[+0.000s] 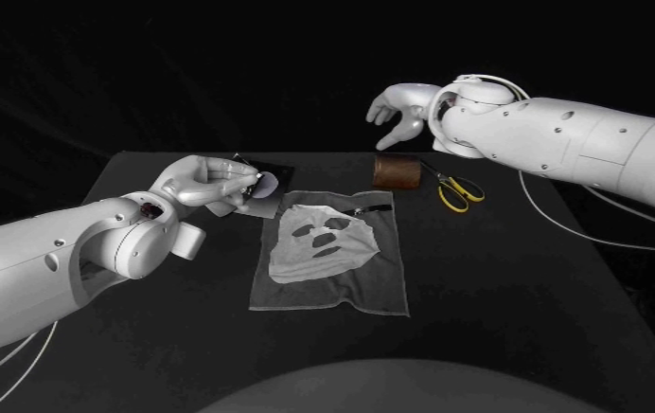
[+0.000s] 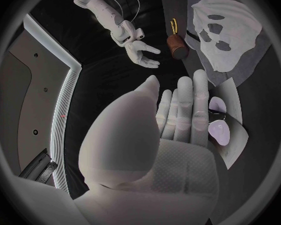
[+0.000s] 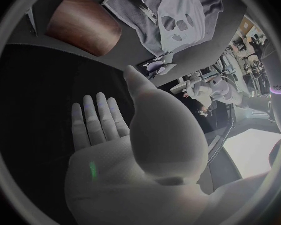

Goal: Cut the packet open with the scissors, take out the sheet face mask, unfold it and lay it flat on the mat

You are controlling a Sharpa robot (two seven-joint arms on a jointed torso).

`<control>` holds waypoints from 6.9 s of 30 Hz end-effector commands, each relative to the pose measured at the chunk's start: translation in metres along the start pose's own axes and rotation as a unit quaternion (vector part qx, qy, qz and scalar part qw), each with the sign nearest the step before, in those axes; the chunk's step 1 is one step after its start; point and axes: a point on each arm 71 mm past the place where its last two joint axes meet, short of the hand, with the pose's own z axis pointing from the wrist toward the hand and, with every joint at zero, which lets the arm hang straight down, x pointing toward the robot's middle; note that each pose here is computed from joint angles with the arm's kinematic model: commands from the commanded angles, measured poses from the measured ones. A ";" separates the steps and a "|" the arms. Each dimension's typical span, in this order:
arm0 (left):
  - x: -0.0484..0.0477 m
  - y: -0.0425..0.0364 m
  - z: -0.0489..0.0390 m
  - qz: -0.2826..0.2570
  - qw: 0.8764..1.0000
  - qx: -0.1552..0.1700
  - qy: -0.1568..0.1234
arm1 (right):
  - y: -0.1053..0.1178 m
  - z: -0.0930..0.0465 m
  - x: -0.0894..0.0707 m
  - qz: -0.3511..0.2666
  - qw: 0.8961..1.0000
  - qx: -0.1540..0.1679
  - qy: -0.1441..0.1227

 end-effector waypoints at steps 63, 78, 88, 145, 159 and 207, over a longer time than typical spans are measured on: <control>0.0052 0.0014 0.0028 -0.001 1.000 0.006 0.019 | -0.069 -0.017 0.108 0.054 0.994 0.093 0.015; 0.0042 0.0021 0.0030 0.000 1.000 0.002 0.016 | -0.070 -0.013 0.118 0.060 0.992 0.108 0.034; 0.0033 0.0025 0.0028 0.000 1.000 0.002 0.015 | -0.066 -0.009 0.073 0.053 0.993 0.109 -0.015; 0.0090 0.0019 0.0032 -0.001 1.000 0.001 0.022 | -0.004 0.011 0.044 -0.368 0.864 0.264 0.221; 0.0095 0.0018 0.0025 -0.001 1.000 0.000 0.024 | 0.010 0.016 0.074 -0.387 0.857 0.247 0.234; 0.0053 0.0029 0.0005 -0.001 1.000 -0.003 0.019 | 0.030 0.022 0.074 -0.294 0.945 0.124 0.073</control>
